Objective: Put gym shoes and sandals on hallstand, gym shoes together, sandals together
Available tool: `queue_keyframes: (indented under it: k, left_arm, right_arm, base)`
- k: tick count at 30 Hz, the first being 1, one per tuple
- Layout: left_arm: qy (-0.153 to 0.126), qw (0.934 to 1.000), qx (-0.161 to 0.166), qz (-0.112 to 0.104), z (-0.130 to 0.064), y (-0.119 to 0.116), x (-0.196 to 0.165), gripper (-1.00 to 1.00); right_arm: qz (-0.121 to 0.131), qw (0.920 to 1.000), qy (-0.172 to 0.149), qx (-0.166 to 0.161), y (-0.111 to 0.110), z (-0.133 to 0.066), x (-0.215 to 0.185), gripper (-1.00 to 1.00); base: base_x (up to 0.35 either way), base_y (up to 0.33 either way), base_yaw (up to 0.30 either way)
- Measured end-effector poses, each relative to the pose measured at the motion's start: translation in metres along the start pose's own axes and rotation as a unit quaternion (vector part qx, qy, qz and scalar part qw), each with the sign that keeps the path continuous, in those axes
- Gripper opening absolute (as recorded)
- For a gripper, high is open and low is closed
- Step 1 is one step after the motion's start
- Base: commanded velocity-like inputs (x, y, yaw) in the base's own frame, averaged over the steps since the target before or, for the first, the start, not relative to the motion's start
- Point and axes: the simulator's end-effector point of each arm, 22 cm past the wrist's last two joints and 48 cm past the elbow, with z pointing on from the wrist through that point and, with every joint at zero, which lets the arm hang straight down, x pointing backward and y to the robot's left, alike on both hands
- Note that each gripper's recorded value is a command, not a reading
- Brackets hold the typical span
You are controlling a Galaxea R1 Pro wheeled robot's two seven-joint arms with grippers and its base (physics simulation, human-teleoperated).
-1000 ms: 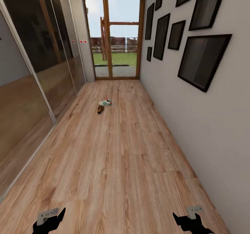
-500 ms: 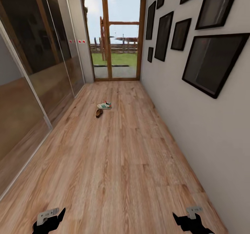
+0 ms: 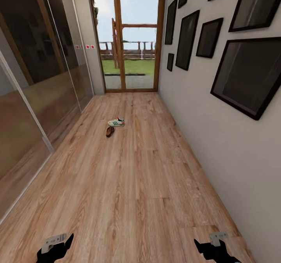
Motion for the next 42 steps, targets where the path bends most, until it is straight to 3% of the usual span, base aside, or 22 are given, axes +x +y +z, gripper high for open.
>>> queue_keyframes:
  k: [11,42]
  left_arm:
    - [0.0,1.0,0.0,0.0,0.0,0.0,-0.0001,1.0]
    - [0.0,1.0,0.0,0.0,0.0,0.0001,-0.0001,1.0]
  right_arm:
    - [0.0,1.0,0.0,0.0,-0.0001,0.0,-0.0003,1.0]
    - [0.0,0.9999,0.0,0.012,-0.0053,-0.0002,0.0001,1.0]
  base:
    - [0.338,0.0,0.152]
    - [0.338,0.008,0.004]
